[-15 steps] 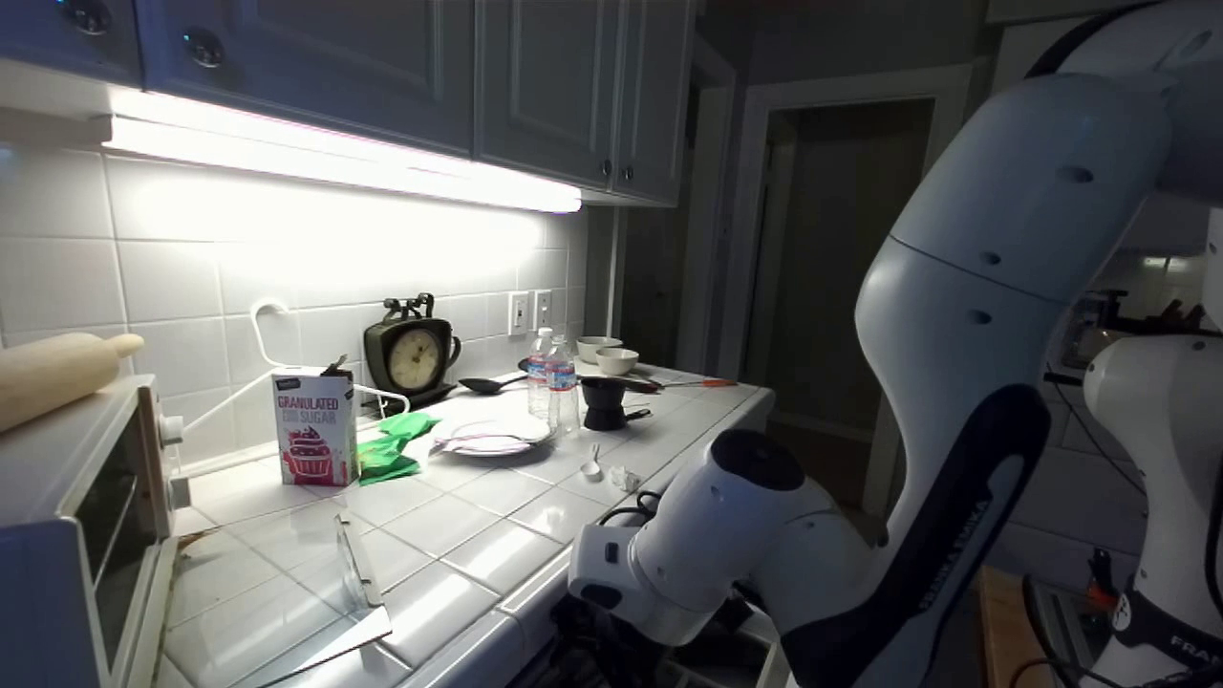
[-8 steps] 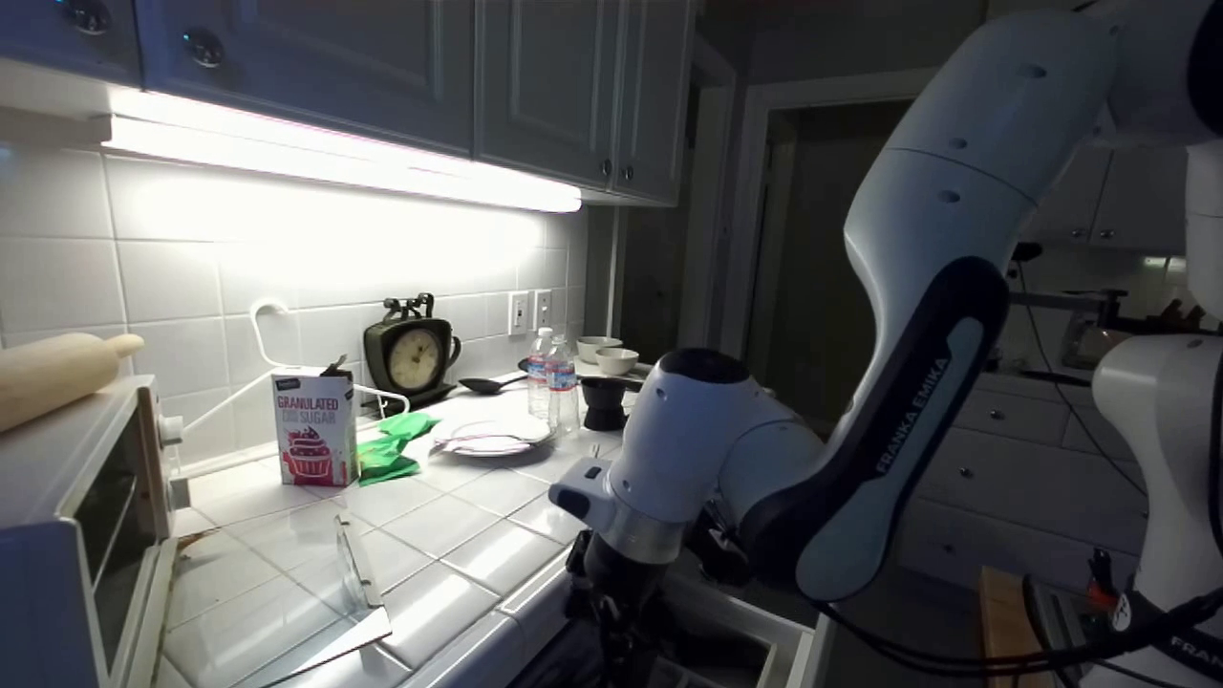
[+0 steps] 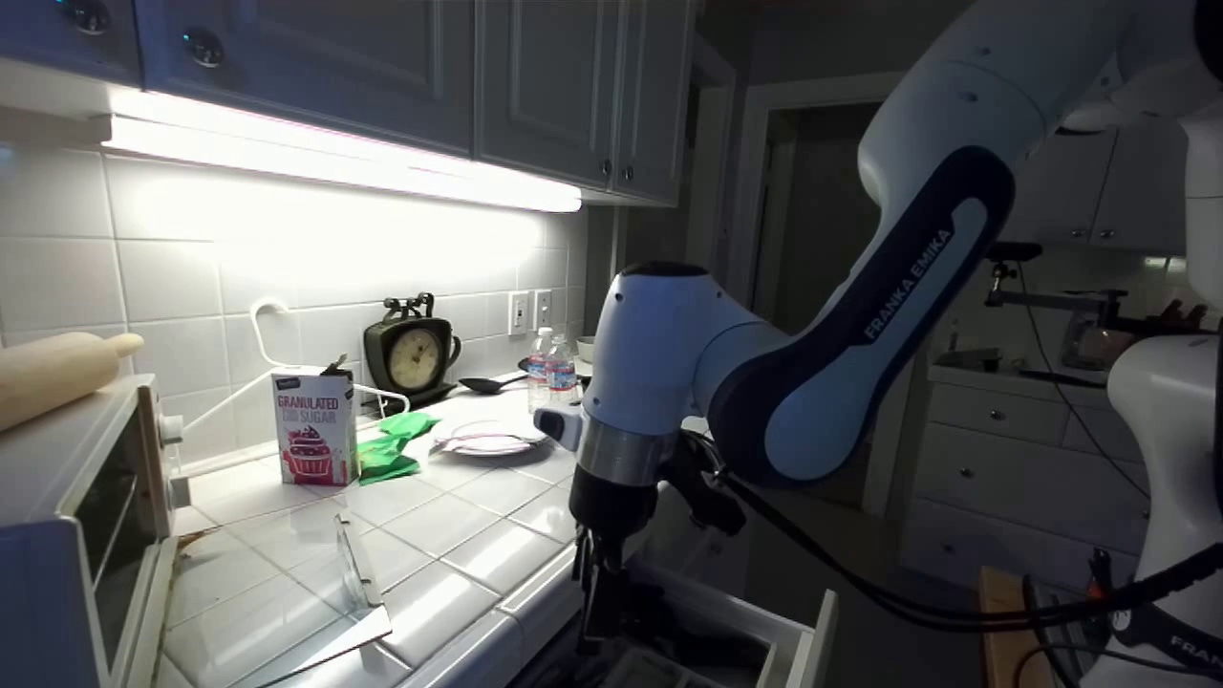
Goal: Put the spoon inside the drawer
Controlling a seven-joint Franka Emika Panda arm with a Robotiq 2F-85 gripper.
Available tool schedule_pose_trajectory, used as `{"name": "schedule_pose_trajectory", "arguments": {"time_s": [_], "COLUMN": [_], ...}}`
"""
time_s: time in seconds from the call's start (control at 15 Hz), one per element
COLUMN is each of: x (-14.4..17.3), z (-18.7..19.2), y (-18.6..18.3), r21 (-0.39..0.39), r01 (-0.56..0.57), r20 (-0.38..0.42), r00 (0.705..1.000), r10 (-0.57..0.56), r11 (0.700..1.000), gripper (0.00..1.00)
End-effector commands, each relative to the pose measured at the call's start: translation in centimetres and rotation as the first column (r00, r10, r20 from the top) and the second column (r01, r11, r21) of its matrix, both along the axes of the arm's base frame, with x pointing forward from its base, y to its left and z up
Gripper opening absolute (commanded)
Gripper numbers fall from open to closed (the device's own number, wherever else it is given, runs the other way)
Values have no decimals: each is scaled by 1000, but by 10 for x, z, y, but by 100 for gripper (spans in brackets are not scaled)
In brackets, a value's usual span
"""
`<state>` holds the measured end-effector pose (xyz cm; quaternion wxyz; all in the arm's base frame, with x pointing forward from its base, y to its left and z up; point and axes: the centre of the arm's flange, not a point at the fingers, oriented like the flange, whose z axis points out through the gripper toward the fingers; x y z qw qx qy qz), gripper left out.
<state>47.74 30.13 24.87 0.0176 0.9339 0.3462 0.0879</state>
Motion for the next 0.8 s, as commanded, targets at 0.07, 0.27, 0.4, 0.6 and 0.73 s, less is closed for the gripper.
{"name": "schedule_pose_trajectory", "arguments": {"time_s": [0.07,0.27,0.4,0.6,0.73], "x": [-8,-11,-13,-14,-15], "z": [36,53,61,74,81], "y": [5,4,2,-2,-4], "r21": [41,60,71,77,83], "r01": [109,165,178,160,151], "r20": [-24,-13,-4,20,33], "r00": [994,986,984,987,987], "r10": [-108,-165,-178,-162,-154], "r11": [993,984,981,984,985], "gripper": [100,100,100,100,100]}}
